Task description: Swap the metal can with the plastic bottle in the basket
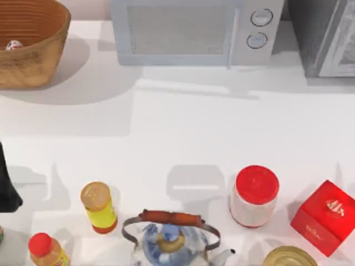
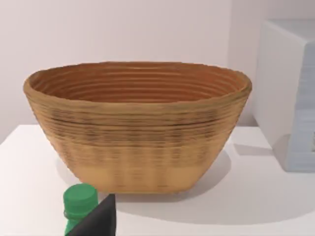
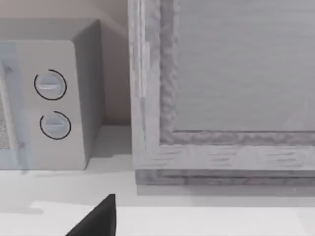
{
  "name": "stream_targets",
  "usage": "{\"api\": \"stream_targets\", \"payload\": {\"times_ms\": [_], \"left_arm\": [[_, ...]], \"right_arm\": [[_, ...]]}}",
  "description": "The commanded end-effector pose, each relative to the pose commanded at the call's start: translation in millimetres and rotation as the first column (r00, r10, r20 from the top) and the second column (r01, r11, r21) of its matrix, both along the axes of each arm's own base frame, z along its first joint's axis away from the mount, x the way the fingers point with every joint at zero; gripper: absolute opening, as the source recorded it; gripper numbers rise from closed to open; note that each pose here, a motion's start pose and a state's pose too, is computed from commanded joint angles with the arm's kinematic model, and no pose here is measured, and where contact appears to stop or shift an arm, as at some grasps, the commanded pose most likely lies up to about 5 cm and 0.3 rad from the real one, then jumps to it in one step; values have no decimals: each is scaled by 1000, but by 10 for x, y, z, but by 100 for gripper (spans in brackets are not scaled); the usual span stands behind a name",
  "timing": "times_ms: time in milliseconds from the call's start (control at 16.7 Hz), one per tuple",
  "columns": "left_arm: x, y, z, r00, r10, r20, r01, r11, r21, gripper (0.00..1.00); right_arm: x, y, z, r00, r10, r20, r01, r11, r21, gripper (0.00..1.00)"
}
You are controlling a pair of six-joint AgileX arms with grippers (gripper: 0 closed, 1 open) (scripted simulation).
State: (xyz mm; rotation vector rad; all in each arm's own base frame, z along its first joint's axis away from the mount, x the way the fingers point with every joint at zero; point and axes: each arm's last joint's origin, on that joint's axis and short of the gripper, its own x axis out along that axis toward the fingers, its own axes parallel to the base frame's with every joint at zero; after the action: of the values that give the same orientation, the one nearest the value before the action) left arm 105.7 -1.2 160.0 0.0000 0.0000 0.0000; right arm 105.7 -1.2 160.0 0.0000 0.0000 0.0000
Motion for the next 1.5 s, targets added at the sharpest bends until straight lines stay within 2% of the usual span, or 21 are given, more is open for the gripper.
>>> {"api": "stream_targets", "payload": {"times_ms": [180, 360, 660, 840, 1020, 1200, 1320, 1500], "left_arm": [[-2, 2, 23, 1000, 2, 1, -2, 1000, 1, 100], [-15, 18, 250, 1000, 17, 4, -17, 1000, 6, 100], [51, 63, 1041, 998, 42, -39, -41, 999, 22, 100], [276, 109, 1601, 991, 47, -124, -43, 999, 31, 100], [719, 187, 2080, 966, 40, -257, -33, 999, 31, 100], [1365, 305, 2365, 908, 19, -418, -14, 1000, 16, 100], [1863, 404, 2406, 849, -2, -528, 0, 1000, -3, 100], [2617, 567, 2228, 734, -43, -678, 16, 999, -46, 100]], "right_arm": [[0, 0, 0, 1000, 0, 0, 0, 1000, 0, 100], [0, 0, 0, 1000, 0, 0, 0, 1000, 0, 100], [0, 0, 0, 1000, 0, 0, 0, 1000, 0, 100], [0, 0, 0, 1000, 0, 0, 0, 1000, 0, 100], [0, 0, 0, 1000, 0, 0, 0, 1000, 0, 100], [0, 0, 0, 1000, 0, 0, 0, 1000, 0, 100], [0, 0, 0, 1000, 0, 0, 0, 1000, 0, 100], [0, 0, 0, 1000, 0, 0, 0, 1000, 0, 100]]}}
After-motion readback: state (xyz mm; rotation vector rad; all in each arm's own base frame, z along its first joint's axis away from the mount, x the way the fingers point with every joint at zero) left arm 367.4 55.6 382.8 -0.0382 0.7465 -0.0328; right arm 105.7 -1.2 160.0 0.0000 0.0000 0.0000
